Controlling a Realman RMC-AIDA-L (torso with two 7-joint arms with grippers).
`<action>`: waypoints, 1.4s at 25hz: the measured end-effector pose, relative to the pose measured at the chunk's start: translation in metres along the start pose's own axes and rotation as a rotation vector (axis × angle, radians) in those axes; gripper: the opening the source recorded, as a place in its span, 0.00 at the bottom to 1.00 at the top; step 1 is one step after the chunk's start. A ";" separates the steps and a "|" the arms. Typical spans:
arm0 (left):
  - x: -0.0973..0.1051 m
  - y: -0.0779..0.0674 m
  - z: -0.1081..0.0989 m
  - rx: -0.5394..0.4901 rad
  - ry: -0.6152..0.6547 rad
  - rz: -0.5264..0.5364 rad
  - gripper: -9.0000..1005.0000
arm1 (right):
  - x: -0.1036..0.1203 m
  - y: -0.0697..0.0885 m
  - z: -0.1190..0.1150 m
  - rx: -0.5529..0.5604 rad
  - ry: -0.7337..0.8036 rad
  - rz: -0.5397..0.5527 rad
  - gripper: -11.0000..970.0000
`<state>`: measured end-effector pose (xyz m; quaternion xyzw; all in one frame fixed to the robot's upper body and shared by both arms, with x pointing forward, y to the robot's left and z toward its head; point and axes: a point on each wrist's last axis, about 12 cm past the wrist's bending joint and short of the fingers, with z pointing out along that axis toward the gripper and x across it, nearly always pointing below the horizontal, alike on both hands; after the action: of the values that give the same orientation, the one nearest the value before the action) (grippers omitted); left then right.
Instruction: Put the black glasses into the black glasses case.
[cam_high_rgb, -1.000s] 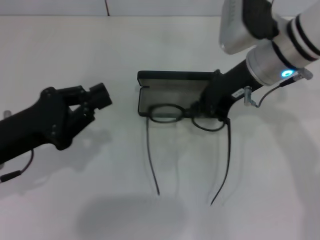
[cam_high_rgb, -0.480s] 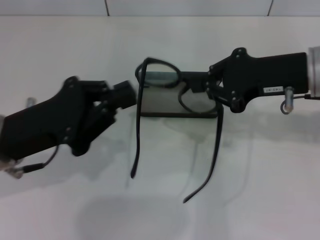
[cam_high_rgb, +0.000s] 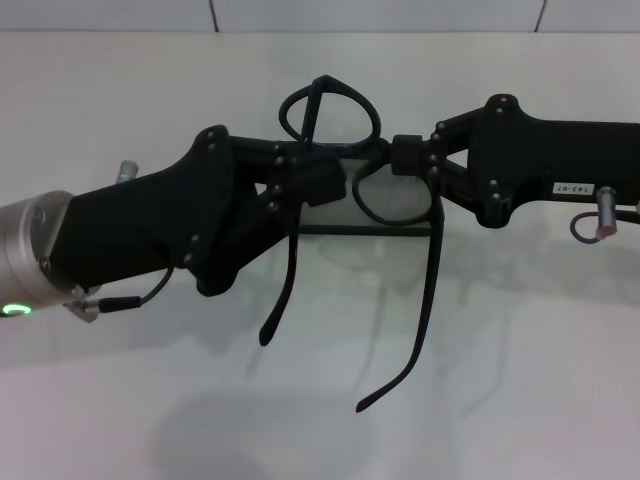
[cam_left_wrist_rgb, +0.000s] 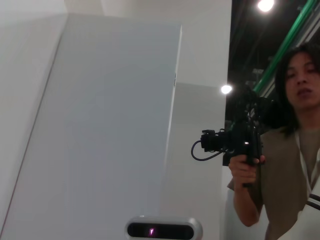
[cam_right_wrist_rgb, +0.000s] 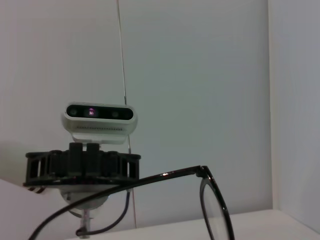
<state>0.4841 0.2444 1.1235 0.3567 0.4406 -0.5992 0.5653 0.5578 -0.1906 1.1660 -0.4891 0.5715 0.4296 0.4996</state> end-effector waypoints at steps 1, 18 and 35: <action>0.000 0.001 0.000 0.000 0.000 0.000 0.05 | 0.000 0.000 0.000 -0.003 -0.006 0.002 0.04; 0.016 0.022 0.019 -0.078 -0.004 0.006 0.05 | -0.004 0.001 0.010 -0.103 -0.188 0.036 0.05; 0.012 0.007 0.001 -0.069 -0.057 0.026 0.05 | -0.005 0.004 -0.030 -0.055 -0.364 0.042 0.05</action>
<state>0.4900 0.2389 1.1118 0.3257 0.4402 -0.5862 0.5971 0.5494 -0.2186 1.1745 -0.4047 0.4699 0.5367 0.5721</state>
